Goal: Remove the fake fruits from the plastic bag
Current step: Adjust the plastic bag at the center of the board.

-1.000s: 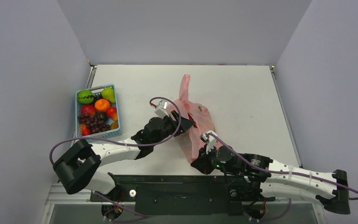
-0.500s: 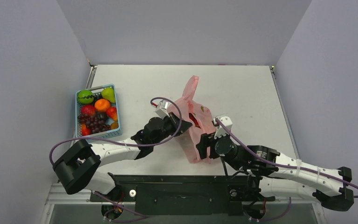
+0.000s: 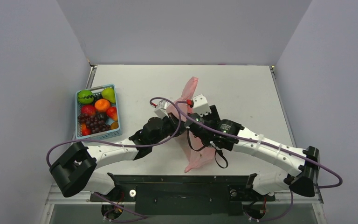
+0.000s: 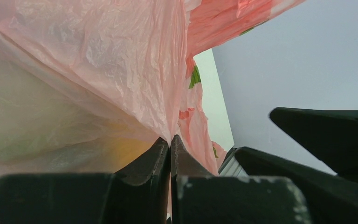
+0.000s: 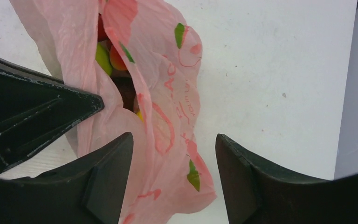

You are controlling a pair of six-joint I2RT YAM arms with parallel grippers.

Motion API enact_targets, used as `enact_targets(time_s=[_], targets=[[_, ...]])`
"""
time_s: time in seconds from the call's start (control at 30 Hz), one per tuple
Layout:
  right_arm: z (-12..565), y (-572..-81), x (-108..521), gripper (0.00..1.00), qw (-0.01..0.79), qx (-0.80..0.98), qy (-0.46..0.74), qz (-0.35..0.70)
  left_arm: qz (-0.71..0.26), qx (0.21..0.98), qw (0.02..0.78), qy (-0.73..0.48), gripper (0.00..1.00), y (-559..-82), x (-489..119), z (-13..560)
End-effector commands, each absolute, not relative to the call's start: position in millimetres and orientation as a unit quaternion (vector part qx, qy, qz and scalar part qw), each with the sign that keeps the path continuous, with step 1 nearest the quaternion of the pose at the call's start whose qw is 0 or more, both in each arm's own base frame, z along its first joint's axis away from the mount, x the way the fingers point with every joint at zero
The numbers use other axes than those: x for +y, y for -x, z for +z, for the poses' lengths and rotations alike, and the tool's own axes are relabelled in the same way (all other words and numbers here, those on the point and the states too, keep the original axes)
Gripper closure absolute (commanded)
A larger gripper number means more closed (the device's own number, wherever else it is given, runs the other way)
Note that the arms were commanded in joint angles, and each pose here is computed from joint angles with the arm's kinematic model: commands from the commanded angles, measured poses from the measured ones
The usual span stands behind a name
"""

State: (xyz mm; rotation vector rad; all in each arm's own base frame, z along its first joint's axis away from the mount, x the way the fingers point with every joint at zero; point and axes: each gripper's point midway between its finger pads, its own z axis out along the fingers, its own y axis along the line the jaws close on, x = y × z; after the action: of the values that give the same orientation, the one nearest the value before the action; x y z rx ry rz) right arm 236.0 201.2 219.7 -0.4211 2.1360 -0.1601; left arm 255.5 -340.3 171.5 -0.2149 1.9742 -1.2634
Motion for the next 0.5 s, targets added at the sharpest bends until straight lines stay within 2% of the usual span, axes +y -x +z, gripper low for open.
enact_targets(time_s=[0.0,0.3,0.37,0.47], targets=[[214,-253,224,0.43,0.47,0.858,0.193,-0.081,-0.51,0.755,0.403,0.082,1.0,-257,-340,194],[168,-273,222,0.62,0.49,0.842,0.176,-0.14,-0.509,0.75,0.408,0.107,1.0,-257,-330,187],[170,-277,216,0.72,0.501,0.837,0.163,-0.148,-0.508,0.751,0.408,0.11,1.0,-256,-328,186],[185,-287,198,0.94,0.521,0.833,0.118,-0.146,-0.501,0.752,0.413,0.112,1.0,-257,-322,187]])
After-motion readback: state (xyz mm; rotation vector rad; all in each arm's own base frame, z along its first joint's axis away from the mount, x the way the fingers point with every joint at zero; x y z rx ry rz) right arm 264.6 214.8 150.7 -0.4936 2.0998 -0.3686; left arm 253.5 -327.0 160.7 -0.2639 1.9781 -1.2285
